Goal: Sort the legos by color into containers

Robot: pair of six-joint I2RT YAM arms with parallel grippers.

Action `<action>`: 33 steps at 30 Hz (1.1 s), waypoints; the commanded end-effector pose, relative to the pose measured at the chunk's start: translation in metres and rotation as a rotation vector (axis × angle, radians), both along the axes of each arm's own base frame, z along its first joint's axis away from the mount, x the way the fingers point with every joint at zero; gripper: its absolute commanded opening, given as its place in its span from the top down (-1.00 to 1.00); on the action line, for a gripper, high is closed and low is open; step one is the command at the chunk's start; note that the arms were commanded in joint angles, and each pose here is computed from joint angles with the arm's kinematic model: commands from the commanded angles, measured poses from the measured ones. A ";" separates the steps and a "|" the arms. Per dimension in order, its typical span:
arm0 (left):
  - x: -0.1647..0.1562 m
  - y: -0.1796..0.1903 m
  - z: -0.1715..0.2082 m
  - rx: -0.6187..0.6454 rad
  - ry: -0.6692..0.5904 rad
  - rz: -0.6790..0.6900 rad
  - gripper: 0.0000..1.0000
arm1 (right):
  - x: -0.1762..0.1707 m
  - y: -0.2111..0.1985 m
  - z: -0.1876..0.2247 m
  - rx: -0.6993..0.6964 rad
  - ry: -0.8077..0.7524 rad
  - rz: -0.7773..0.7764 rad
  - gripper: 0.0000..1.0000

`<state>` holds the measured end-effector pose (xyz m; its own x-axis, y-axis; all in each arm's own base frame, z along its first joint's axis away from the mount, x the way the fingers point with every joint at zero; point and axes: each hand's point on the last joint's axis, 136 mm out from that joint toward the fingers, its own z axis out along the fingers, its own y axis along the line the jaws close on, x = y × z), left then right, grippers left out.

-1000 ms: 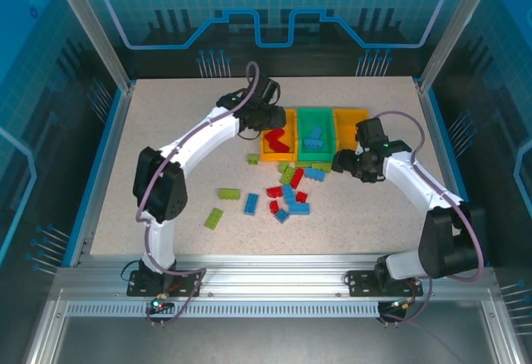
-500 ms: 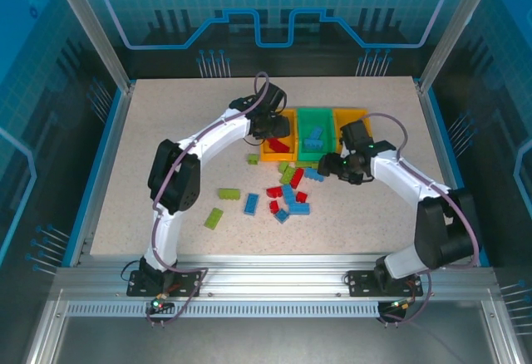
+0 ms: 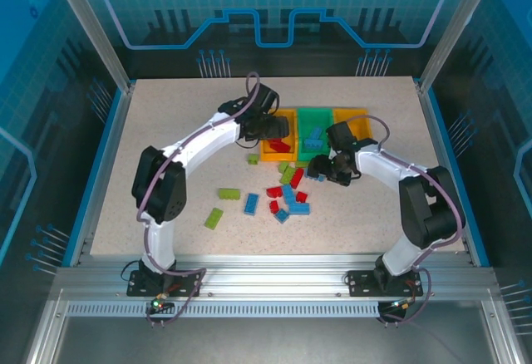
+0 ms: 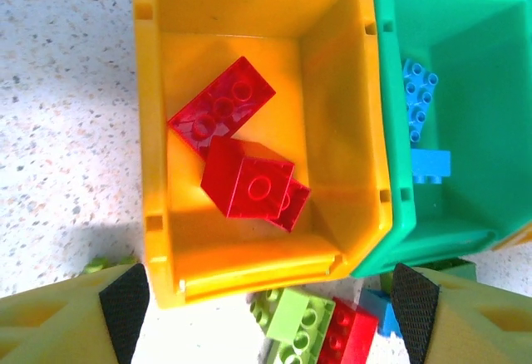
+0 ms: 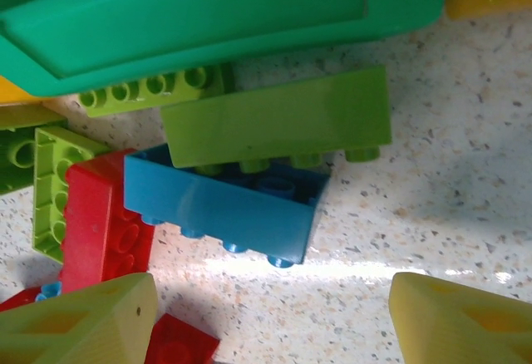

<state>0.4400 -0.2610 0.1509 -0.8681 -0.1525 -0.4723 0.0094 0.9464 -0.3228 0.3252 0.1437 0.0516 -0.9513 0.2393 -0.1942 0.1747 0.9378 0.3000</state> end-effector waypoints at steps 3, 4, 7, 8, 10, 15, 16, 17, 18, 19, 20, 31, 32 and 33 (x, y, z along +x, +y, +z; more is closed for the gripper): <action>-0.014 0.017 0.002 0.021 -0.019 0.025 -0.62 | 0.011 0.010 0.000 0.005 -0.015 -0.013 -0.51; -0.016 0.020 0.001 0.023 -0.016 0.029 -0.62 | 0.012 0.010 -0.001 0.004 -0.014 -0.013 -0.51; -0.023 0.026 -0.005 0.032 -0.002 0.038 -0.62 | 0.014 0.012 -0.004 -0.003 -0.006 -0.012 -0.51; -0.024 0.028 -0.007 0.031 0.002 0.042 -0.62 | 0.015 0.012 -0.005 -0.005 -0.004 -0.012 -0.52; -0.026 0.030 -0.009 0.030 0.005 0.048 -0.62 | 0.018 0.013 -0.006 -0.003 -0.004 -0.014 -0.52; -0.029 0.034 -0.013 0.034 0.013 0.053 -0.63 | 0.020 0.016 -0.007 -0.001 -0.005 -0.013 -0.53; -0.030 0.034 -0.013 0.034 0.013 0.054 -0.62 | 0.020 0.017 -0.008 -0.003 -0.003 -0.013 -0.53; -0.030 0.034 -0.014 0.035 0.016 0.053 -0.63 | 0.020 0.016 -0.009 -0.005 0.000 -0.012 -0.53; -0.030 0.035 -0.014 0.035 0.015 0.053 -0.62 | 0.020 0.016 -0.010 -0.003 0.003 -0.012 -0.53; -0.031 0.035 -0.015 0.034 0.018 0.053 -0.63 | 0.020 0.017 -0.011 0.000 0.002 -0.010 -0.53; -0.031 0.035 -0.014 0.034 0.016 0.053 -0.62 | 0.020 0.018 -0.011 0.003 0.002 -0.009 -0.53; -0.033 0.035 -0.021 0.033 0.031 0.054 -0.63 | 0.023 0.023 -0.009 0.008 0.002 -0.003 -0.58; -0.033 0.036 -0.021 0.035 0.031 0.053 -0.62 | 0.023 0.024 -0.009 0.010 0.004 -0.005 -0.59; -0.034 0.036 -0.022 0.037 0.032 0.052 -0.63 | 0.024 0.024 -0.009 0.011 0.003 -0.005 -0.60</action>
<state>0.4067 -0.2304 0.1208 -0.8872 -0.1507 -0.4361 -0.0288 0.9614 -0.2737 0.3474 0.1595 0.0420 -0.9491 0.2459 -0.1966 0.1802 0.9363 0.3013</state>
